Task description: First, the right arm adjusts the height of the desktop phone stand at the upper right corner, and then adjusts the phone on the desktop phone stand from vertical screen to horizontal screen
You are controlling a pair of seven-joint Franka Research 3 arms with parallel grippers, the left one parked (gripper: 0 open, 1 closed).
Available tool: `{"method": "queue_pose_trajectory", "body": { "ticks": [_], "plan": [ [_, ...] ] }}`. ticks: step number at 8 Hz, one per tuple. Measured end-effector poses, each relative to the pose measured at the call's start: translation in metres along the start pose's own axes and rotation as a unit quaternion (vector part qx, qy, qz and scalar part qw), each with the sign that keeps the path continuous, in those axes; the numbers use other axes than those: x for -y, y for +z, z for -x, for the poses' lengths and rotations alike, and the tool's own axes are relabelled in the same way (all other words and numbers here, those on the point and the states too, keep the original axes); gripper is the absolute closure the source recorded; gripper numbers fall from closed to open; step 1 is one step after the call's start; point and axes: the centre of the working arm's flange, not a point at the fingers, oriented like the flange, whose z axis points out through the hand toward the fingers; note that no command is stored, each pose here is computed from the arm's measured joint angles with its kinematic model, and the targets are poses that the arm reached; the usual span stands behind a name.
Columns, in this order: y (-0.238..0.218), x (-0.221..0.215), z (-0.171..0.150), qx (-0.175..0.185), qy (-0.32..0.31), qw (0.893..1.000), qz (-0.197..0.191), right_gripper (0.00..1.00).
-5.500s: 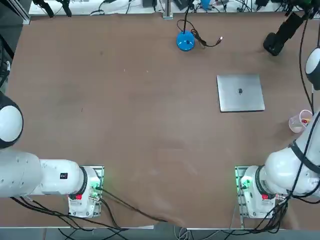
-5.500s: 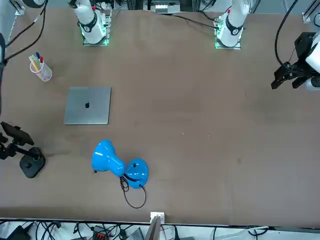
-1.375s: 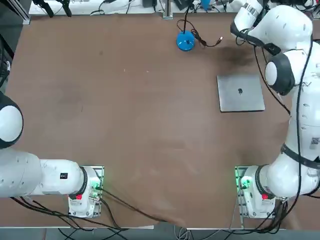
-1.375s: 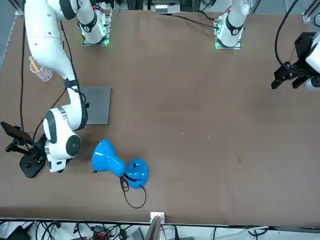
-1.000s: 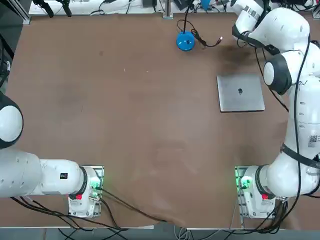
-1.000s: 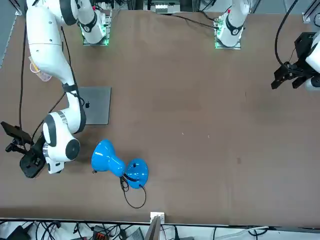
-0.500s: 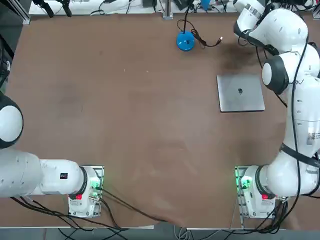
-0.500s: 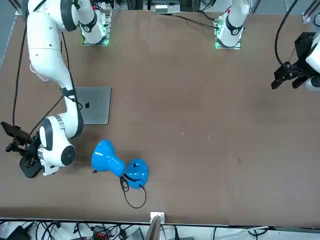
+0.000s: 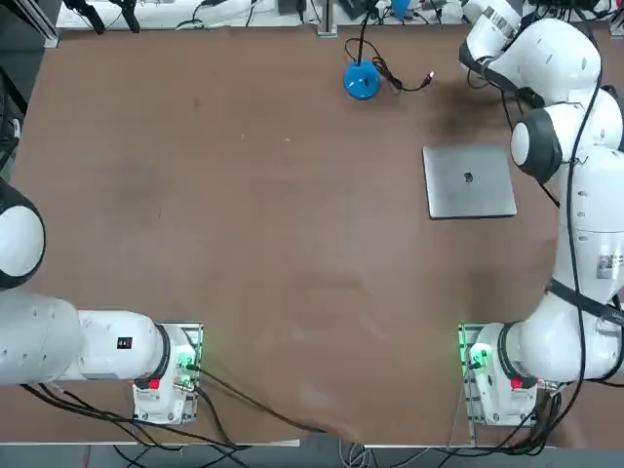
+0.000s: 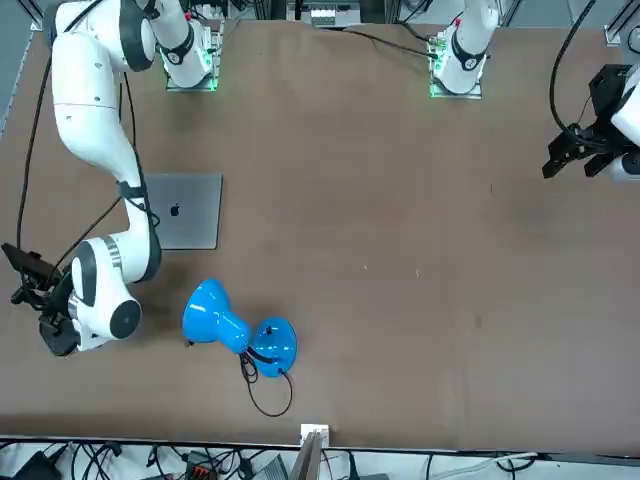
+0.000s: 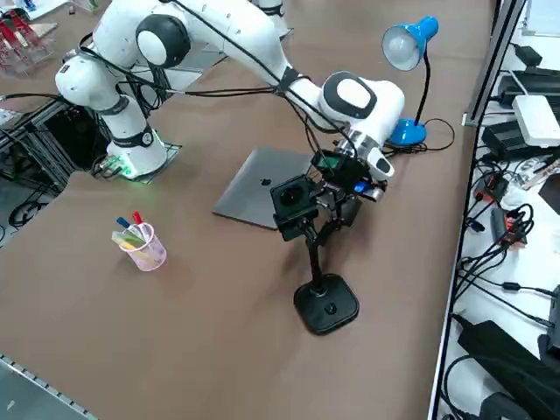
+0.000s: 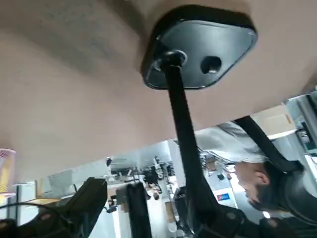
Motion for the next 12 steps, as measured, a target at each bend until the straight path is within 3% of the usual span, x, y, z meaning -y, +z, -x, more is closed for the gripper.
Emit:
{"method": "queue_pose_trajectory", "body": {
  "ticks": [3, 6, 9, 12],
  "plan": [
    [0.0100, 0.0041, 0.0021, 0.002, 0.001, 0.999, -0.034, 0.04],
    [0.0100, 0.0041, 0.0052, 0.007, 0.003, 0.999, -0.040, 0.13],
    [0.0107, 0.0035, 0.0092, 0.013, 0.006, 0.999, -0.047, 0.34],
    [0.0095, 0.0036, 0.0089, 0.013, 0.006, 0.999, -0.046, 0.47]
  ]
}}
